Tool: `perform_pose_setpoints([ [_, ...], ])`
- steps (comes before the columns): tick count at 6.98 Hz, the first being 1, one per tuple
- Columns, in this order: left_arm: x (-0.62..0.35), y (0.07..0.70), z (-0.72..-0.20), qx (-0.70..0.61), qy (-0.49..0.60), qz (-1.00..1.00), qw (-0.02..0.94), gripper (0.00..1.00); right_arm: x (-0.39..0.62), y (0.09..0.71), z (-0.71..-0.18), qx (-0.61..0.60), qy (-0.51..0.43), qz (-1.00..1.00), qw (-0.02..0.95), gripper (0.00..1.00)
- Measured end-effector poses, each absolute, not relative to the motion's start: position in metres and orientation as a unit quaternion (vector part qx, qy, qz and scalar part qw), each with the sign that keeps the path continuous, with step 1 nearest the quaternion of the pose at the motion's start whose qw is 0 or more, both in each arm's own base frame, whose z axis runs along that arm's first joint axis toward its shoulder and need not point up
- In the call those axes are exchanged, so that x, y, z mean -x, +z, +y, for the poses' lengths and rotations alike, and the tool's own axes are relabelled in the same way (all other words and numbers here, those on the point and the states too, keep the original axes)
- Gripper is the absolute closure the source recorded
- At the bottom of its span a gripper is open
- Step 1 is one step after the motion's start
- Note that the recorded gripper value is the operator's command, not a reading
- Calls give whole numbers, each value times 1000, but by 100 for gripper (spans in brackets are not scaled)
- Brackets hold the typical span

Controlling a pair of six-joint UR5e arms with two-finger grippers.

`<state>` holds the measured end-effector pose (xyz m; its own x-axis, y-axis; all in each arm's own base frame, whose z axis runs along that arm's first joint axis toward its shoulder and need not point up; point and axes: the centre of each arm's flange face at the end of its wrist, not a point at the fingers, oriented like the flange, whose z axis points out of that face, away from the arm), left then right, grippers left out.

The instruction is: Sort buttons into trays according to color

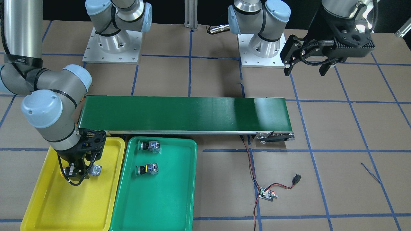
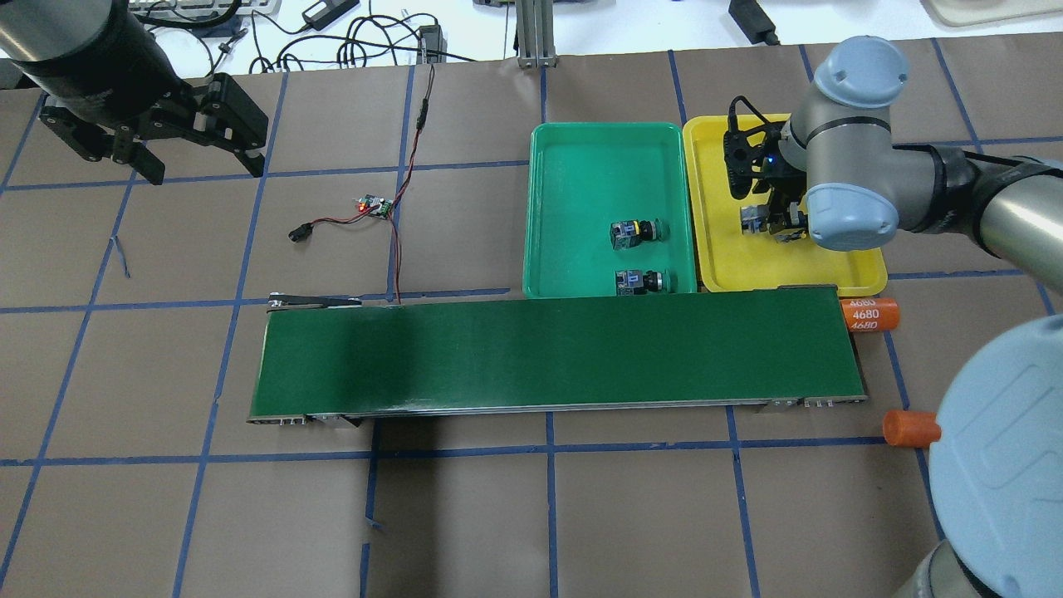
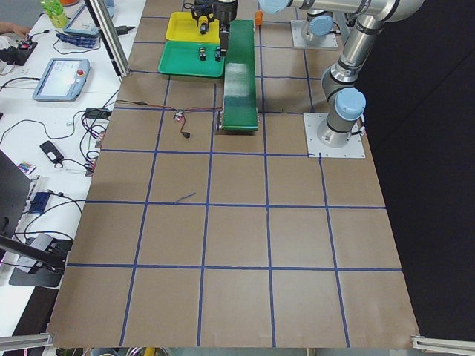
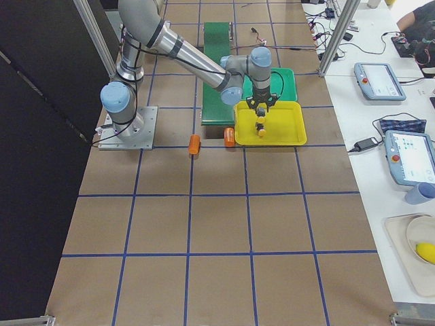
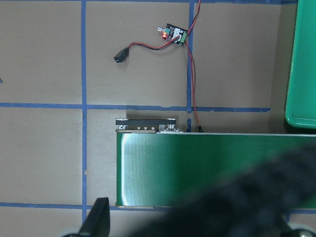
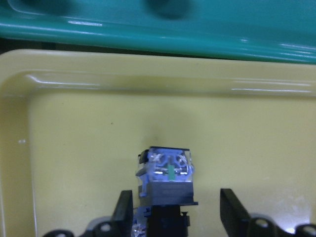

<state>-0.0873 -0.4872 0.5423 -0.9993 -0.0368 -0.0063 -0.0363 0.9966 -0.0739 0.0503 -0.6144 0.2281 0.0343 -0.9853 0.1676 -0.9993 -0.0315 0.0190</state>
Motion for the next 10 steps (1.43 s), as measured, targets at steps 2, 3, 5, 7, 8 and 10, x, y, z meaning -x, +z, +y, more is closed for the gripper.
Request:
perform_pose_setpoints([
  [2, 88, 543, -487, 18, -37, 999, 4, 0, -52, 247, -609, -717, 55, -692, 60, 0],
  [3, 88, 543, -487, 18, -37, 999, 4, 0, -54, 274, -602, -718, 50, -692, 51, 0],
  [5, 88, 543, -487, 18, -37, 999, 4, 0, -67, 351, -586, -725, 30, -687, 30, 0],
  [7, 88, 543, -487, 18, -38, 999, 4, 0, -94, 441, -542, -739, -2, -674, 8, 0],
  [8, 88, 543, -487, 18, -38, 999, 4, 0, -101, 476, -510, -742, -10, -670, 2, 0],
  [10, 88, 543, -487, 18, -38, 999, 4, 0, -107, 511, -467, -746, -19, -666, -6, 0],
])
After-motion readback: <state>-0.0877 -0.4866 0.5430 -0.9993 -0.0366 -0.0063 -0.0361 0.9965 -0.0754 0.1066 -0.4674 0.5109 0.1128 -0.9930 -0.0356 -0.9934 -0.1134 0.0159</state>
